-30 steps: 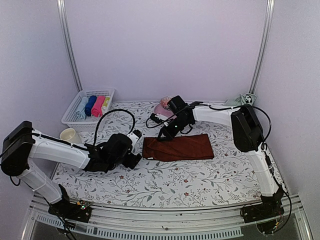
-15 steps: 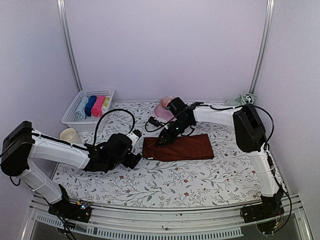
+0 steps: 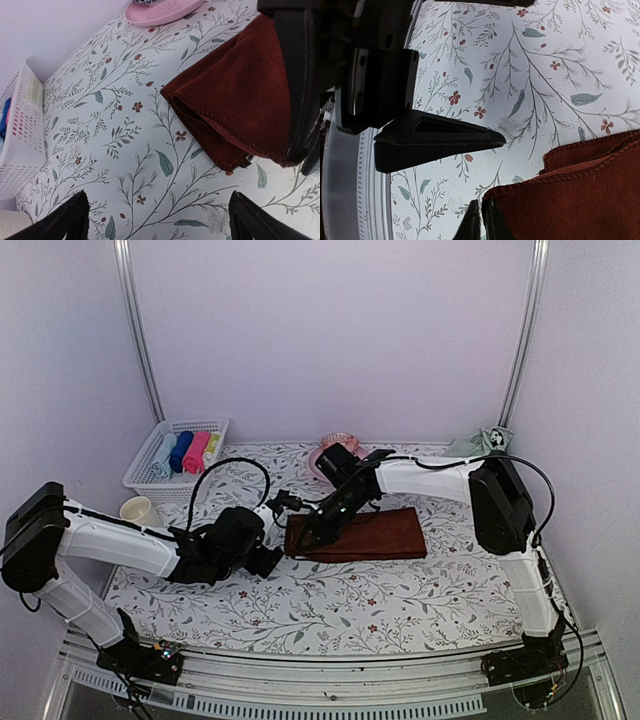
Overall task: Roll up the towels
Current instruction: Smooth out the towel at the center of the board.
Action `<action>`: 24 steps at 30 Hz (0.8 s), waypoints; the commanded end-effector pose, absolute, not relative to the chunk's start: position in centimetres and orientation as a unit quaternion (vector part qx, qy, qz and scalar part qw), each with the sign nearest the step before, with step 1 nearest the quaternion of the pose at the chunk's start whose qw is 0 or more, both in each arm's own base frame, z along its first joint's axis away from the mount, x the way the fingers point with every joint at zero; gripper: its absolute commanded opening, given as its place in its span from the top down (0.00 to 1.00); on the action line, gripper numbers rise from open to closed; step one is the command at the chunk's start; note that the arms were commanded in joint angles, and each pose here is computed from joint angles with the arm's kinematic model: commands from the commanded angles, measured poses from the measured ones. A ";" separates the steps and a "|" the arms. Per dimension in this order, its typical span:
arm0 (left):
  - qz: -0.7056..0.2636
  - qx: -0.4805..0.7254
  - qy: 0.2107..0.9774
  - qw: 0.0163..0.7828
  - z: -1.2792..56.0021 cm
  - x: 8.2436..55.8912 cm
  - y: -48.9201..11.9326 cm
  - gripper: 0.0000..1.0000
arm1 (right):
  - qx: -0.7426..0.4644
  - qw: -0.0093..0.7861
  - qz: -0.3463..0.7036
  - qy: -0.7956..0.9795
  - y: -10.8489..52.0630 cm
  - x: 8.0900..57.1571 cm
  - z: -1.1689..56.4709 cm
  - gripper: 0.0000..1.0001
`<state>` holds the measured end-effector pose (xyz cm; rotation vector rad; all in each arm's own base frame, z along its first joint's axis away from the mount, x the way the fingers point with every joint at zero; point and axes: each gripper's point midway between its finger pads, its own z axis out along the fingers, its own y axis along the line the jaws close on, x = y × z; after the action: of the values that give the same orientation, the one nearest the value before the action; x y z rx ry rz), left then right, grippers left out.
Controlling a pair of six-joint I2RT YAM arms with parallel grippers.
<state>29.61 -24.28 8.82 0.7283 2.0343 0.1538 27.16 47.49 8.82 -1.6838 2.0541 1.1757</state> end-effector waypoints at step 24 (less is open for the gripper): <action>-0.322 0.189 0.823 0.428 14.9 39.9 -31.0 0.05 | -0.570 0.135 0.417 0.694 39.3 27.0 14.6 0.28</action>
<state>39.56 -28.27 17.55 0.4071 1.9856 -0.5675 26.04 41.25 13.93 -1.7111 2.0038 1.2331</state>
